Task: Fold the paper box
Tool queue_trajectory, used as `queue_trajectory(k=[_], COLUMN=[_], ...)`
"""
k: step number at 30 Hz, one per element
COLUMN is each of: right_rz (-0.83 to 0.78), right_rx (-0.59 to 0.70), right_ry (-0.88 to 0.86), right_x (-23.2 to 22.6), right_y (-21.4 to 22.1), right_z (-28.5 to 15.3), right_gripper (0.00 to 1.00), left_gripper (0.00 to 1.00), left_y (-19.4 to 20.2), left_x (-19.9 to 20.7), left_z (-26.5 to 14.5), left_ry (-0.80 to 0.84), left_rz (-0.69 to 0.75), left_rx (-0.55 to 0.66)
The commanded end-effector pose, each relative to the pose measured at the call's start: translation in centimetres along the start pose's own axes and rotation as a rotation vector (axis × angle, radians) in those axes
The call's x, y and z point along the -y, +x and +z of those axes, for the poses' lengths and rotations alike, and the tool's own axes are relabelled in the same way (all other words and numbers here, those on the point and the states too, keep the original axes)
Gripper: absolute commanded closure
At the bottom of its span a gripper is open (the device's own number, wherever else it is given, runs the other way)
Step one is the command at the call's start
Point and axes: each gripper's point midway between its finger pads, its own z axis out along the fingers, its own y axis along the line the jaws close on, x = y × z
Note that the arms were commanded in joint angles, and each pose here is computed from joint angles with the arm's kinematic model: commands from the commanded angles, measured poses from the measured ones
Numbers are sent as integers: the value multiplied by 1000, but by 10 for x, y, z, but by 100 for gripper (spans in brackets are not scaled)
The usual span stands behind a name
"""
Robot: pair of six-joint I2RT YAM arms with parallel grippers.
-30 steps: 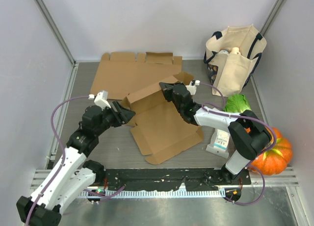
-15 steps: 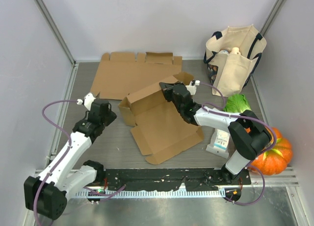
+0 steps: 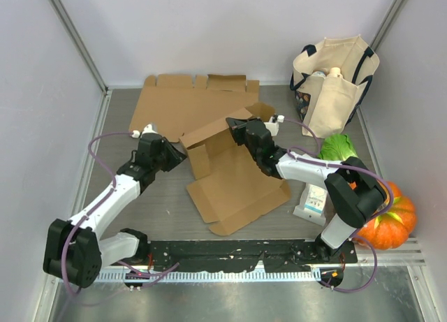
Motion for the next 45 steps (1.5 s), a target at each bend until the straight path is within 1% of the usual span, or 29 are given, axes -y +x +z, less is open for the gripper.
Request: queue_trajectory(k=[1, 6, 7, 8, 10, 11, 12, 13, 15, 17, 18, 20, 22, 26, 30, 32, 34, 39, 42, 44, 45], right_rz=[46, 53, 51, 45, 38, 36, 32, 35, 35, 34, 30, 29, 26, 17, -8, -15, -20, -42, -48, -44, -41], right_rx=[-5, 3, 10, 14, 15, 9, 8, 9, 5, 5, 5, 5, 2, -3, -19, -25, -26, -32, -25, -25, -24], right_ry=[-29, -30, -33, -31, -24, -24, -21, -24, -28, -30, -30, -31, -33, -33, -19, -13, -7, -2, 4, 6, 7], right_x=[-12, -7, -6, -4, -1, 0, 1, 0, -1, -2, -2, -2, -3, -3, 6, 10, 15, 23, 28, 31, 33], right_y=[3, 2, 0, -1, -1, 0, 0, 0, 1, 1, 2, 1, 2, 2, 7, 12, 14, 17, 16, 15, 15], right_z=[-4, -8, -9, -10, -9, -9, -9, -8, -8, -8, -7, -8, -9, -11, -14, -16, -18, -25, -29, -30, -30], right_gripper=[99, 99, 99, 99, 99, 99, 99, 99, 99, 99, 99, 99, 99, 99, 99, 99, 99, 99, 99, 99, 99], left_gripper=[77, 74, 72, 69, 63, 61, 59, 53, 49, 46, 46, 46, 51, 52, 58, 58, 57, 57, 57, 58, 61], left_y=[3, 7, 12, 7, 13, 7, 8, 14, 9, 16, 11, 12, 11, 7, 6, 4, 11, 19, 16, 14, 15], left_x=[47, 33, 29, 35, 33, 37, 37, 41, 38, 41, 39, 42, 42, 42, 37, 38, 41, 34, 26, 23, 19], left_z=[-20, -19, -18, -22, -24, -28, -28, -31, -32, -35, -35, -35, -33, -32, -28, -27, -28, -34, -37, -37, -35], left_ry=[234, 194, 195, 233, 260, 279, 279, 294, 258, 259, 230, 229, 220, 202, 166, 168, 188, 147, 116, 107, 92], left_rz=[62, 99, 105, 112, 129, 139, 162, 190, 220, 253, 259, 294, 317, 328, 341, 348, 365, 413, 406, 404, 409], left_rx=[20, 26, 20, 58, 76, 117, 128, 123, 173, 184, 222, 242, 260, 291, 317, 347, 356, 421, 462, 481, 487])
